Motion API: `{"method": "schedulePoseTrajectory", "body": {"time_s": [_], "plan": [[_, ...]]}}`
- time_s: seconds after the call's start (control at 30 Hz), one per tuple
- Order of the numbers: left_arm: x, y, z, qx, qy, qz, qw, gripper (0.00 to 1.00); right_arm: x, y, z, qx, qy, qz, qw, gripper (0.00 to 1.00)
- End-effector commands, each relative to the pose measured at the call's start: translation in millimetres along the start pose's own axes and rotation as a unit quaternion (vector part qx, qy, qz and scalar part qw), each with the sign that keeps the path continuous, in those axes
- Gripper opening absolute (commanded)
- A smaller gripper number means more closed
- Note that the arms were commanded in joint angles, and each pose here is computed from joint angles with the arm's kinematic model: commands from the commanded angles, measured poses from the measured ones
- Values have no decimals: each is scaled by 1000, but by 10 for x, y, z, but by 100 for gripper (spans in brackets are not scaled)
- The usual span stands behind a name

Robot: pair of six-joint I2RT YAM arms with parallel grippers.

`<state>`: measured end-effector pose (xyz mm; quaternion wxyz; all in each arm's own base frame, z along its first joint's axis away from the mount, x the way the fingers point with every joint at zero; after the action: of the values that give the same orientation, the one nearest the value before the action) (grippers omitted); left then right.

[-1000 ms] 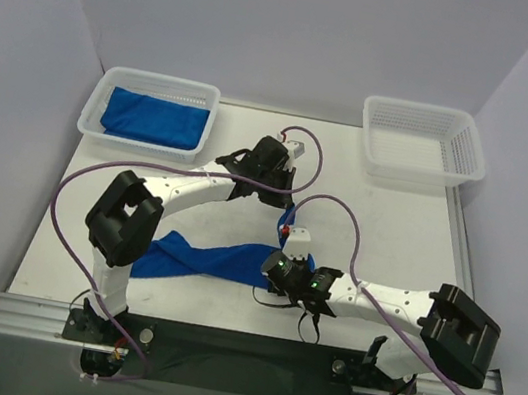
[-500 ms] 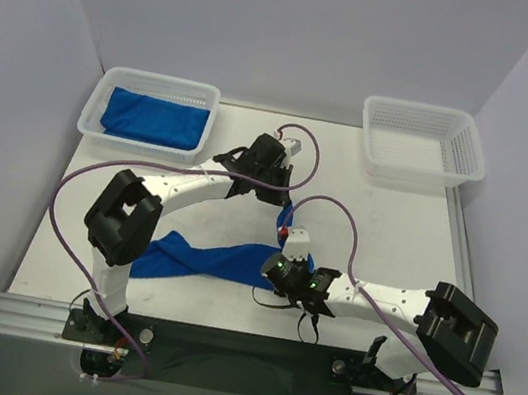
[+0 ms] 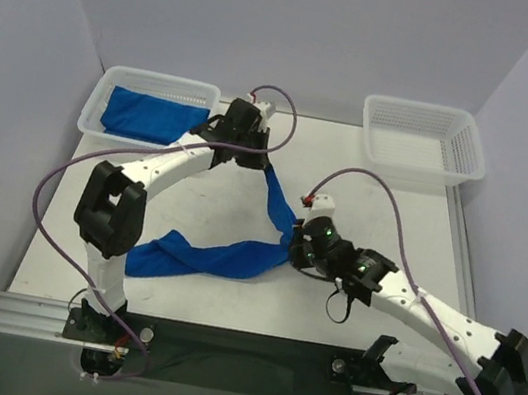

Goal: Fold and stack the towels
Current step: Flatten out the crumpled towel

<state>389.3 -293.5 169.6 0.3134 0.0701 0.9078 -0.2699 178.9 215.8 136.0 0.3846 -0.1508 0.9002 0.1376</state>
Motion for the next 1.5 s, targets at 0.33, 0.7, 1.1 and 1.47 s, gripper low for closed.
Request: {"method": "schedulePoseTrajectory", "body": {"time_s": [0.33,0.7,1.1,1.47], "plan": [[-1761,-129,-1880,-69,-261,119,955,0,-1864,-716,-1233,-72,-110,-37,991,0],[-2292,-731,-3817,-66,-469,177,862,0,-3124,-1083,-1908,59,-260,-132,955,0],[-1977,-1130,-4768,23,-532,231,814,0,-3466,-1068,-2701,112,-356,-216,902,0],[-1151,-1418,-5954,120,-608,288,730,0,-3053,-688,-4044,80,-493,-293,815,0]]}}
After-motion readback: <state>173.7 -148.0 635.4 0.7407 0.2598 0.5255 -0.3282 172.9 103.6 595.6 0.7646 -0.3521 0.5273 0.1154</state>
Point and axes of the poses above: each gripper's point midway between its finger pads, its own z axis out along the fingers, its own y axis along the line the jaws close on, x = y × z, the point moved 4 cm from there along -z, back along the fingers, and after that the axes turned 2 degrees about -z, right-handed, at the moved point
